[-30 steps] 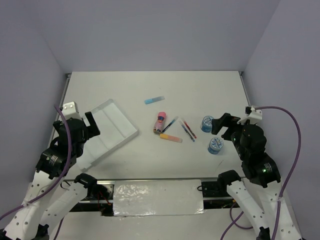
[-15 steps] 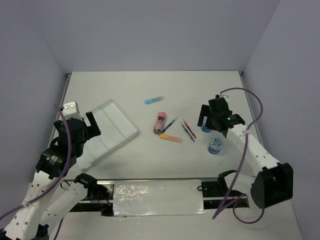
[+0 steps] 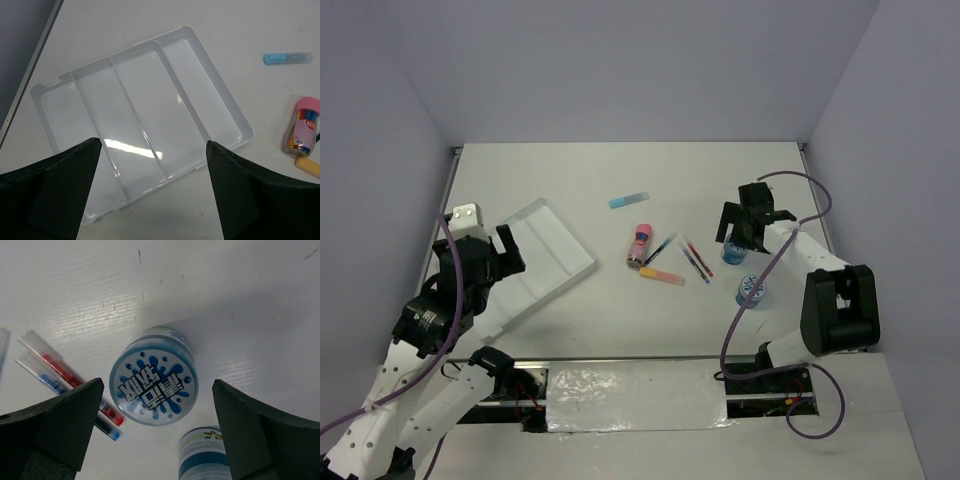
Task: Sort the stationery into containers
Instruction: Pick up the stationery from the center of the board, then place the stationery in the storage box.
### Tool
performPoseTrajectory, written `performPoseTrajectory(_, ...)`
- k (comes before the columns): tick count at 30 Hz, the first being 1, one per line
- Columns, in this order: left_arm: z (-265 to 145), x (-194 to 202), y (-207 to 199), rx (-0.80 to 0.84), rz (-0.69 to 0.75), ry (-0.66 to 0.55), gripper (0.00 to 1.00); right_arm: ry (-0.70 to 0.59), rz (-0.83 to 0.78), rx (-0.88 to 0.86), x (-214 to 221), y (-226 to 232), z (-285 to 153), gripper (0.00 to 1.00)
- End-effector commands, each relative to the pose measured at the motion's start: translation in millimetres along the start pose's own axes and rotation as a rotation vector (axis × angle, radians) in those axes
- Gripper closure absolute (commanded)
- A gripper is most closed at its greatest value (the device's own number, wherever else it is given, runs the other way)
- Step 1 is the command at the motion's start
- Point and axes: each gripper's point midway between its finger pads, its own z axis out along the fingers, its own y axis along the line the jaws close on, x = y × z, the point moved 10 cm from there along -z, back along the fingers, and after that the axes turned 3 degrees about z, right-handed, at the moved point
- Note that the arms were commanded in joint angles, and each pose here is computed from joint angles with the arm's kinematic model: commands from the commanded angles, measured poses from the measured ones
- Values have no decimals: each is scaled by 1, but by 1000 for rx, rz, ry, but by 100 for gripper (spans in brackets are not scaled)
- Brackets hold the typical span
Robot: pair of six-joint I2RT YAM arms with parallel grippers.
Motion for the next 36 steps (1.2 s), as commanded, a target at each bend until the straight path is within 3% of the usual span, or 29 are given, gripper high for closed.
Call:
performPoseTrajectory(1, 2, -5, -4, 21, -11, -26, 1, -38, -17, -57, -15, 8, 8, 3)
performPoseTrajectory(2, 2, -5, -4, 20, -12, -28, 1, -20, -23, -56, -13, 9, 13, 4)
performPoseTrajectory(4, 3, -4, -4, 21, -10, -25, 1, -13, -21, -57, -14, 10, 19, 16)
performPoseTrajectory(5, 3, -4, -5, 22, -8, -23, 1, -20, -19, -59, -15, 11, 20, 29)
performPoseTrajectory(8, 4, -5, -5, 24, -4, -20, 1, -53, -9, -36, -19, 9, 16, 42)
performPoseTrajectory(9, 4, -4, -6, 26, -4, -17, 1, -58, -11, -24, -21, 8, 13, 53)
performPoseTrajectory(12, 5, -4, -7, 30, 1, -13, 1, -117, -9, -17, -27, 10, -10, 68)
performPoseTrajectory(15, 6, -4, -7, 24, 4, -10, 1, -258, -52, -77, -35, 39, -58, 68)
performPoseTrajectory(17, 5, -6, -6, 10, -1, -13, 1, -350, -111, -255, -37, 80, -97, 68)
performPoseTrajectory(20, 5, -6, -4, -17, -8, -18, 1, -359, -188, -485, -38, 139, -125, 67)
performPoseTrajectory(26, 0, -10, 8, -112, -58, -51, 1, -247, -306, -861, -25, 255, -100, 67)
performPoseTrajectory(31, -7, -12, 16, -121, -99, -96, 1, -318, -362, -1012, -16, 331, -105, 67)
performPoseTrajectory(36, -7, -12, 17, -112, -103, -105, 1, -243, -330, -1088, -5, 374, -78, 67)
